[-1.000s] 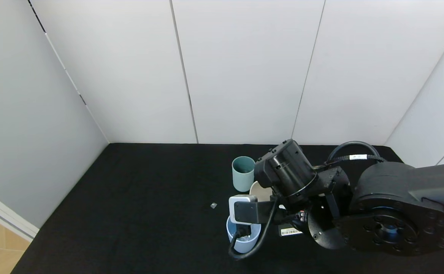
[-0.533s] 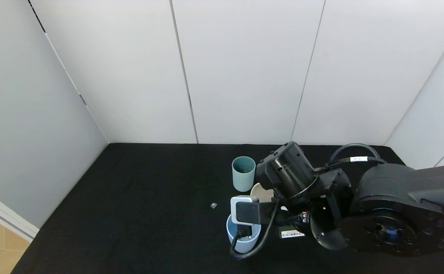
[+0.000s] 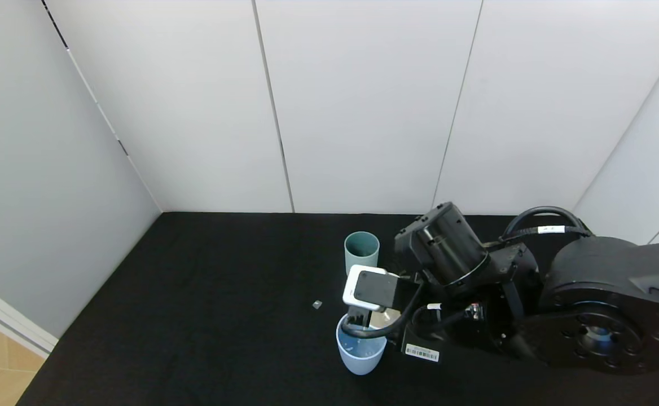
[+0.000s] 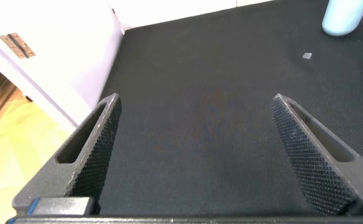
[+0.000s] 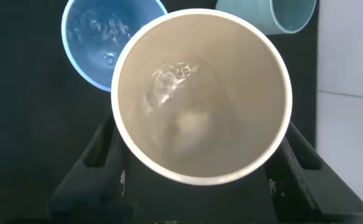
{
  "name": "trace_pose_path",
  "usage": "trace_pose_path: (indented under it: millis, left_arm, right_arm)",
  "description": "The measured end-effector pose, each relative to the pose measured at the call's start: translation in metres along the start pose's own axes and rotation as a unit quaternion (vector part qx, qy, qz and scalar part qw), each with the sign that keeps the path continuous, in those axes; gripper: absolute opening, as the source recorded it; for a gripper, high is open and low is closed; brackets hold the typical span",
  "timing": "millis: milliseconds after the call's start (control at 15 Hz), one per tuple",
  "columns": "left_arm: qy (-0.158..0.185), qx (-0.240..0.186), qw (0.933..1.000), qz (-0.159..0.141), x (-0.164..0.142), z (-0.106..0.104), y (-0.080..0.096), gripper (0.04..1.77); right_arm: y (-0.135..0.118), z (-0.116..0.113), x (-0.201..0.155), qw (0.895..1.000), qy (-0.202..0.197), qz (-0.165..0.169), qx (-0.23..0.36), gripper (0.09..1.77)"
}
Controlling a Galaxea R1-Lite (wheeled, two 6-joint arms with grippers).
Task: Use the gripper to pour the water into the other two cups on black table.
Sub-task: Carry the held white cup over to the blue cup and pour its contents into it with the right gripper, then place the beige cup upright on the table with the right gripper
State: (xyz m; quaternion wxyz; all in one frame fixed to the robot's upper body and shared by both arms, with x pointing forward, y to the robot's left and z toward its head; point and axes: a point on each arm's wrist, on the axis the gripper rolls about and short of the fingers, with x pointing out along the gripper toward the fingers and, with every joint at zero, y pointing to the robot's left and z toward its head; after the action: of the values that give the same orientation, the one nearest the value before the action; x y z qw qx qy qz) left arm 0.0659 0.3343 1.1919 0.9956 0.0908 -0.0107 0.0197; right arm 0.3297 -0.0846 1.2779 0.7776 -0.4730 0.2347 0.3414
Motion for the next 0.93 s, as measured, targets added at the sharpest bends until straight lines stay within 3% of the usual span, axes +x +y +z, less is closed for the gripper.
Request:
trace_pose_path:
  millis: [200, 467, 733, 933]
  left_arm:
    - [0.000, 0.000, 1.0000, 0.000, 0.000, 0.000, 0.000, 1.72]
    - [0.000, 0.000, 1.0000, 0.000, 0.000, 0.000, 0.000, 1.72]
    - [0.000, 0.000, 1.0000, 0.000, 0.000, 0.000, 0.000, 1.72]
    - [0.000, 0.000, 1.0000, 0.000, 0.000, 0.000, 0.000, 1.72]
  right_arm:
    - [-0.011, -0.014, -0.008, 0.998, -0.025, 0.031, 0.057, 1.26]
    - [-0.034, -0.045, -0.019, 0.989, -0.054, 0.042, 0.130, 1.26]
    - [-0.054, -0.089, -0.020, 0.977, -0.096, 0.026, 0.186, 1.26]
    - [-0.068, -0.128, -0.019, 0.961, -0.124, 0.007, 0.246, 1.26]
